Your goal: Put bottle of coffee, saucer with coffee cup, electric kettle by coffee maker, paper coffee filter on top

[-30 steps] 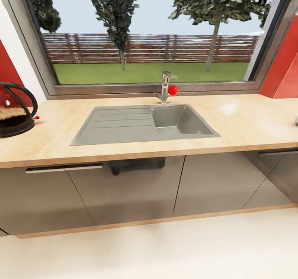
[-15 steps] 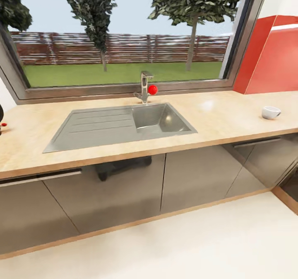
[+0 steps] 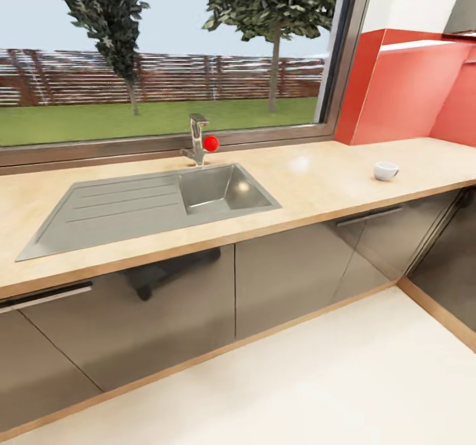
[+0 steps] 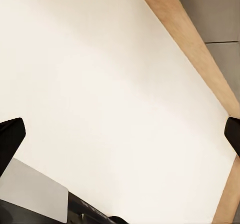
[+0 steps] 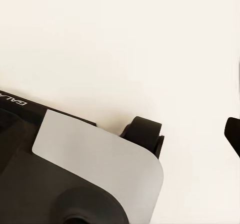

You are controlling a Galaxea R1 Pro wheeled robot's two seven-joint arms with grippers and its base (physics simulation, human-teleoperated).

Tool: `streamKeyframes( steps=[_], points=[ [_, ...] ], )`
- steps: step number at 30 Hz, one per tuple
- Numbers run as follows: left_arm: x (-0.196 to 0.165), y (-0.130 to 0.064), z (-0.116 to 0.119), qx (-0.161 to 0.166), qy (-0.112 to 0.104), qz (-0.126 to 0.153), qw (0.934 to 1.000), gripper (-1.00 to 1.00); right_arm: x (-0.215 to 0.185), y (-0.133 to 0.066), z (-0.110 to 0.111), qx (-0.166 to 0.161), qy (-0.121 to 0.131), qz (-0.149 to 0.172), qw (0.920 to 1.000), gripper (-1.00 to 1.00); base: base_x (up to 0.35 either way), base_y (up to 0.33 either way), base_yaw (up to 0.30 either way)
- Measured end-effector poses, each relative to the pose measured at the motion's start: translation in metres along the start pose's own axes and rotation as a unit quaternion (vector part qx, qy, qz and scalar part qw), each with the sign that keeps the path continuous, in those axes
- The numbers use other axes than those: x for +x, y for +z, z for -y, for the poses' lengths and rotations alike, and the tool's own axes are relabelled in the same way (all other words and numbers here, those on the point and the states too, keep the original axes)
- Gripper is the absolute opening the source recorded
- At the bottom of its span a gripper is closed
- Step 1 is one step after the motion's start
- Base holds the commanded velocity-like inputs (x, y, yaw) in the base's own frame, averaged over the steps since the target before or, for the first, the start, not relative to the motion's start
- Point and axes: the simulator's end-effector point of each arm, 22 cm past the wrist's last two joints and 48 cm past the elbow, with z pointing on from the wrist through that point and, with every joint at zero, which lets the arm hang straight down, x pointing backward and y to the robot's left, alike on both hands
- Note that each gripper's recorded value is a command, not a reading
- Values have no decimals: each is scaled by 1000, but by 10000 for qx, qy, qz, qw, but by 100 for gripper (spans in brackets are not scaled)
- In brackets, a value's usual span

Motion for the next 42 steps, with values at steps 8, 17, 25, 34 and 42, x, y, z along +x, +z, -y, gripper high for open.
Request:
streamKeyframes(
  steps=[8,17,25,34,42],
  points=[
    [0,0,0,0,0,0,10000,100,0,0,0,4,-1,-1,10000,100,0,0,-270],
    [0,0,0,0,0,0,10000,100,0,0,0,6,-3,-2,10000,100,0,0,-270],
    [0,0,0,0,3,-5,10000,100,4,-1,1,19,20,-38,10000,100,0,-8,-261],
    [0,0,0,-1,7,-8,10000,100,5,-1,2,38,29,-49,10000,100,0,-219,-51],
    [0,0,0,0,8,-7,10000,100,5,-1,3,46,24,-50,10000,100,18,-302,-2]
  ],
)
